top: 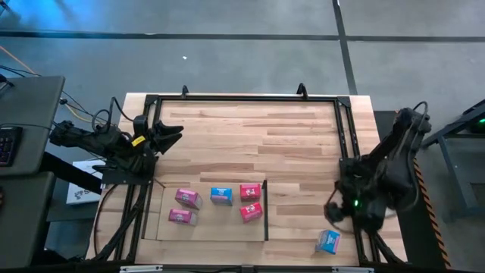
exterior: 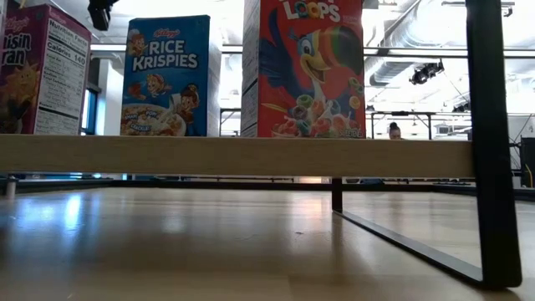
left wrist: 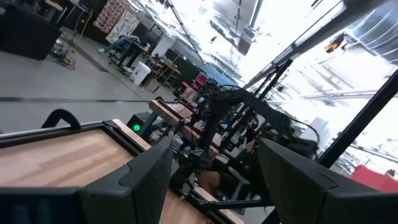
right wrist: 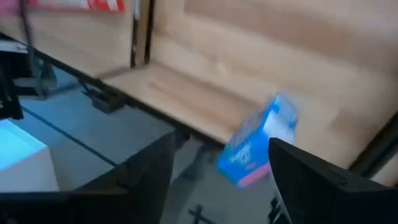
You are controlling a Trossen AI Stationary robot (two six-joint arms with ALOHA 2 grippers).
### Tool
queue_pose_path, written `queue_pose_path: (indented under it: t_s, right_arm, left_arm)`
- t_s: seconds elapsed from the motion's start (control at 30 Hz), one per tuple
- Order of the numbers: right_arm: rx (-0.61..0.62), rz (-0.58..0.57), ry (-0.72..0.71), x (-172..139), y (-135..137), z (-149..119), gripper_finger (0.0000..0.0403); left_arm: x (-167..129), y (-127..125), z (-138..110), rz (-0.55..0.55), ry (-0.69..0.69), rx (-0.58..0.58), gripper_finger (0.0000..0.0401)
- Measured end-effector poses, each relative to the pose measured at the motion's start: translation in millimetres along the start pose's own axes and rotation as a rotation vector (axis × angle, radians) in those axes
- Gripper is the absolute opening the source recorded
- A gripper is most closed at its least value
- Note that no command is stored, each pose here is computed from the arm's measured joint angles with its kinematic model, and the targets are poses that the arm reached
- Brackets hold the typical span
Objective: Stack cereal on shelf
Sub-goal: Put the blue cereal box on the shelf
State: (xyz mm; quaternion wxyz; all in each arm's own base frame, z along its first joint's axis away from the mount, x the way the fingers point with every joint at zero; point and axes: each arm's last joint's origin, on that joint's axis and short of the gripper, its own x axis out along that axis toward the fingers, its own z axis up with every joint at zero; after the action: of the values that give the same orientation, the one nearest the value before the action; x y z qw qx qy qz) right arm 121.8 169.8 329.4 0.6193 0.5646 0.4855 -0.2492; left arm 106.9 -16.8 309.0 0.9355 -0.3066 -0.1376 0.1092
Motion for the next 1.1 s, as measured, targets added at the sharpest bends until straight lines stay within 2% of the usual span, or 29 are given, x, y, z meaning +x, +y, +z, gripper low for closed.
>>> queue_pose_path:
  t_s: [0.07, 0.2, 0.27, 0.33, 0.53, 1.1]
  right_arm:
    - [0.029, -0.023, 0.04, 12, 2, -16, 0.0249]
    - [0.054, -0.162, 0.148, 38, 2, -42, 0.0249]
    - [0.078, -0.233, 0.184, 51, 2, -49, 0.0249]
    - [0.094, -0.253, 0.19, 62, 5, -53, 0.0249]
    - [0.129, -0.196, 0.124, 81, 18, -49, 0.0249]
    - [0.166, -0.324, 0.123, 81, 15, -39, 0.0249]
  left_arm:
    - [0, 0, 0, 0.001, 0.0, 0.019, 0.0229]
    - [0, 0, 0, 0.001, -0.001, 0.043, 0.0229]
    - [0, 0, 0, 0.001, -0.001, 0.044, 0.0229]
    - [0, 0, 0, -0.001, 0.001, 0.045, 0.0229]
    - [0, -1, 0, -0.025, 0.013, 0.043, 0.0229]
    - [0, -1, 0, -0.036, 0.014, 0.005, 0.0229]
